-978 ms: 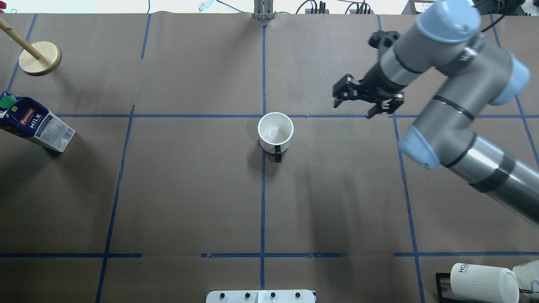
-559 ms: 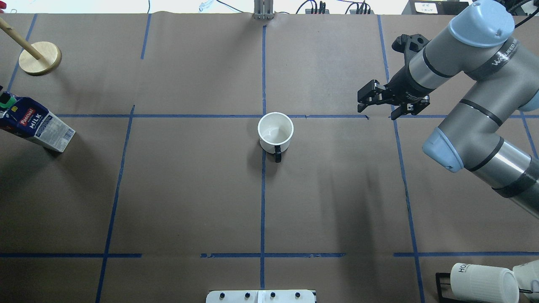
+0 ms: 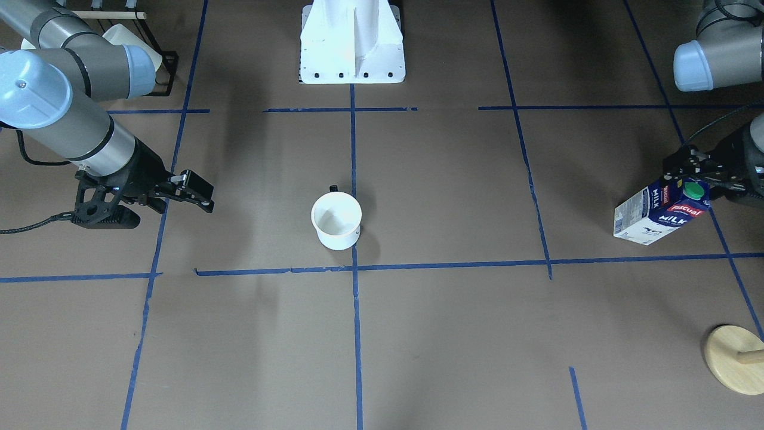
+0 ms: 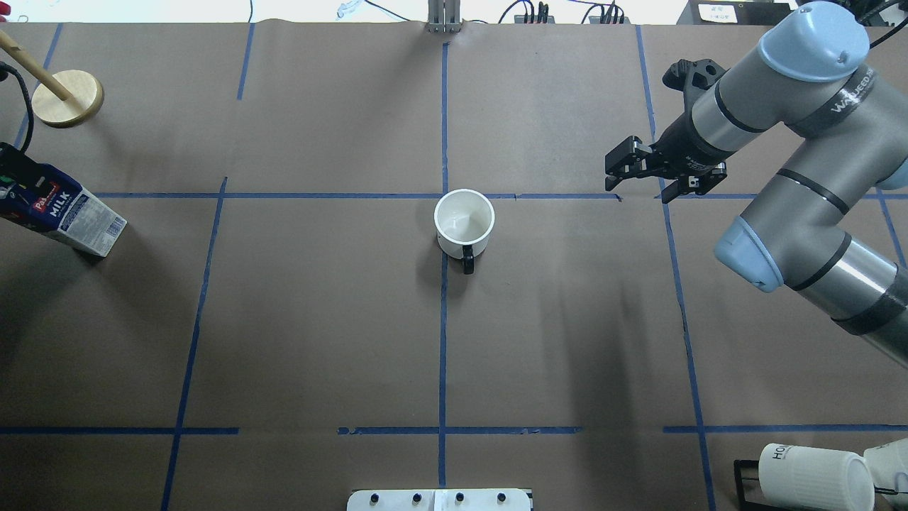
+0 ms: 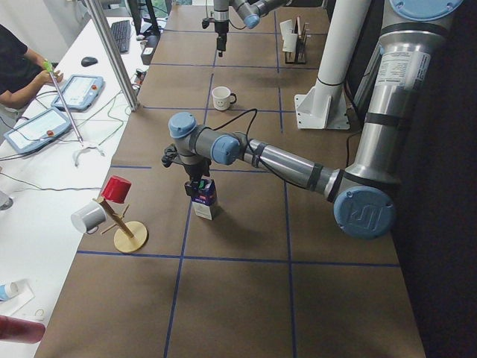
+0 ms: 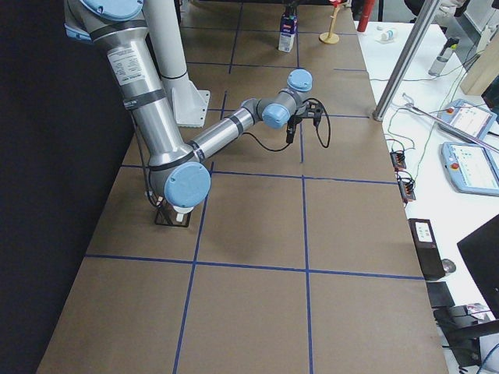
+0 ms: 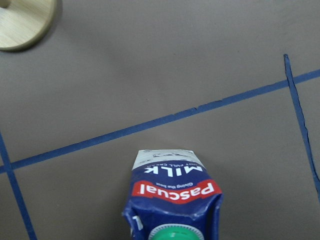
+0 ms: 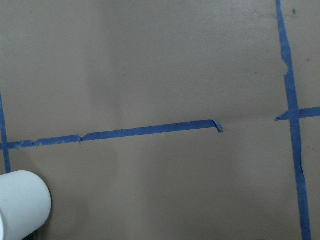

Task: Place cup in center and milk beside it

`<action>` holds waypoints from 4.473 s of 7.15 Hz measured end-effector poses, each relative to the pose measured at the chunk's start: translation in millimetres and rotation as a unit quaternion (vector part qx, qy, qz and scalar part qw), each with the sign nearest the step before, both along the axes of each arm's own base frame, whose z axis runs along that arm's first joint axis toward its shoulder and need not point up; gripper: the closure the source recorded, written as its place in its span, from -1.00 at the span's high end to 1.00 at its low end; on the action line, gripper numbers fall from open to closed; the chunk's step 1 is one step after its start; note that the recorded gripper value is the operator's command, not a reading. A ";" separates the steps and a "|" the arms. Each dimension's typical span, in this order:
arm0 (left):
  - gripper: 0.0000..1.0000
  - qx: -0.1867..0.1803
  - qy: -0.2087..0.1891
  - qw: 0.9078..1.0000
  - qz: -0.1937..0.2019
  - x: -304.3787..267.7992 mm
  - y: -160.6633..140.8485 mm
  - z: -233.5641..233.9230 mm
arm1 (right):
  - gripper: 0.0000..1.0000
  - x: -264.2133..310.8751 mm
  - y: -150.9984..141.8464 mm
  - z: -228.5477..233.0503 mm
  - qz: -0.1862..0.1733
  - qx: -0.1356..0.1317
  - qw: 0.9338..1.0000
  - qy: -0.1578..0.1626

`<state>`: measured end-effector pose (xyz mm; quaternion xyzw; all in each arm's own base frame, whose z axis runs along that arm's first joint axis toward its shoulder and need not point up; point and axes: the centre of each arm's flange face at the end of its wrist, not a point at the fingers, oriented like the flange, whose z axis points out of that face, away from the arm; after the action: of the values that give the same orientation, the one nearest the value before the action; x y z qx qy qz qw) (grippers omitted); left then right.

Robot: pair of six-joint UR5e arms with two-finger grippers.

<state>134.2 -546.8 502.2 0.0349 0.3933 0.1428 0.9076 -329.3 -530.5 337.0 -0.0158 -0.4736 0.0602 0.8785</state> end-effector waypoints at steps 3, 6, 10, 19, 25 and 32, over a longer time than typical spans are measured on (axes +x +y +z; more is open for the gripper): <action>-0.73 0.003 0.002 1.000 0.001 6.3 -3.0 -8.4 | 1.00 0.1 0.0 0.2 0.000 0.000 1.000 0.000; -0.73 -0.009 0.036 0.997 -0.072 32.4 -16.0 -129.1 | 1.00 3.5 0.3 1.7 0.001 -0.001 1.000 0.000; -0.71 -0.120 0.058 0.981 -0.140 277.9 30.9 -317.5 | 1.00 57.0 0.0 48.3 0.019 -0.002 1.000 0.022; 1.00 -0.118 0.045 0.977 -0.171 349.8 19.8 -377.8 | 1.00 65.1 1.1 61.1 0.018 0.002 0.999 0.031; 1.00 -0.032 0.075 0.984 -0.156 199.4 60.9 -309.7 | 1.00 191.8 -16.8 145.4 0.012 0.056 0.996 0.075; 1.00 0.036 0.003 0.998 -0.047 -195.7 -4.6 39.0 | 1.00 424.4 -18.4 307.6 -0.073 0.136 0.982 0.104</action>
<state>-61.5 -551.4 541.2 0.0862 0.3885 0.1134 0.9104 95.1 -548.9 644.6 0.0758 -0.3811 -0.0682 0.9189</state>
